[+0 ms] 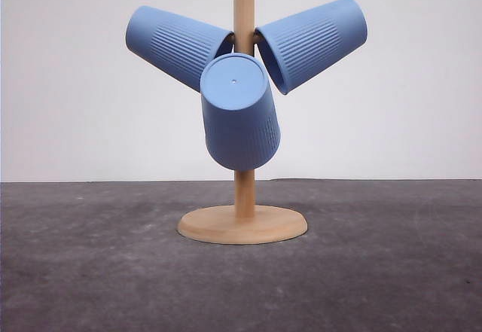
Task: Place three cups
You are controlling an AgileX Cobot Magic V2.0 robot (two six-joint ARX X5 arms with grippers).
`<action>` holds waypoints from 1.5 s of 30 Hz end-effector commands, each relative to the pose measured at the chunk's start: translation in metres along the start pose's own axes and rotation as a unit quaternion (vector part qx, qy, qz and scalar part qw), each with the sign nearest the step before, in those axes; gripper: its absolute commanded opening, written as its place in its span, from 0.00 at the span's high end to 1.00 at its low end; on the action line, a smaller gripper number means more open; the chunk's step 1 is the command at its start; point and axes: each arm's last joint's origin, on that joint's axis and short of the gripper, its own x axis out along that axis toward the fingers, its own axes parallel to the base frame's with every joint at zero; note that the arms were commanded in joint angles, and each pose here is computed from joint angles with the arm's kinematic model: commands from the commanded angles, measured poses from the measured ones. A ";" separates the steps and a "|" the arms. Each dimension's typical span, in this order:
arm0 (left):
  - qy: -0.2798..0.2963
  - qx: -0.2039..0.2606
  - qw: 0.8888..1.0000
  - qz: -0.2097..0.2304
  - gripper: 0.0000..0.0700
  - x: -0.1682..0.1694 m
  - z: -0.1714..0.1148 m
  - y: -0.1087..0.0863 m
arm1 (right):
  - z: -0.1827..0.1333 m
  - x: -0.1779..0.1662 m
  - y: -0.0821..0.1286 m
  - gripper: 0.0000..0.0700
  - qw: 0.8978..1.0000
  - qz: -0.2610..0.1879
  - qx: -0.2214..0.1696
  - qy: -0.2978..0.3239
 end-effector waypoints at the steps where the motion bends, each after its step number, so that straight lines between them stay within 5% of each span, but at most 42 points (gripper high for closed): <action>1: 0.008 0.003 1.000 0.003 1.00 0.001 -0.005 0.000 | 0.001 0.000 0.000 0.99 1.000 0.000 0.007 -0.005; 45: 0.008 0.003 1.000 0.003 1.00 0.001 -0.005 0.000 | 0.001 0.000 0.000 0.99 1.000 0.000 0.007 -0.005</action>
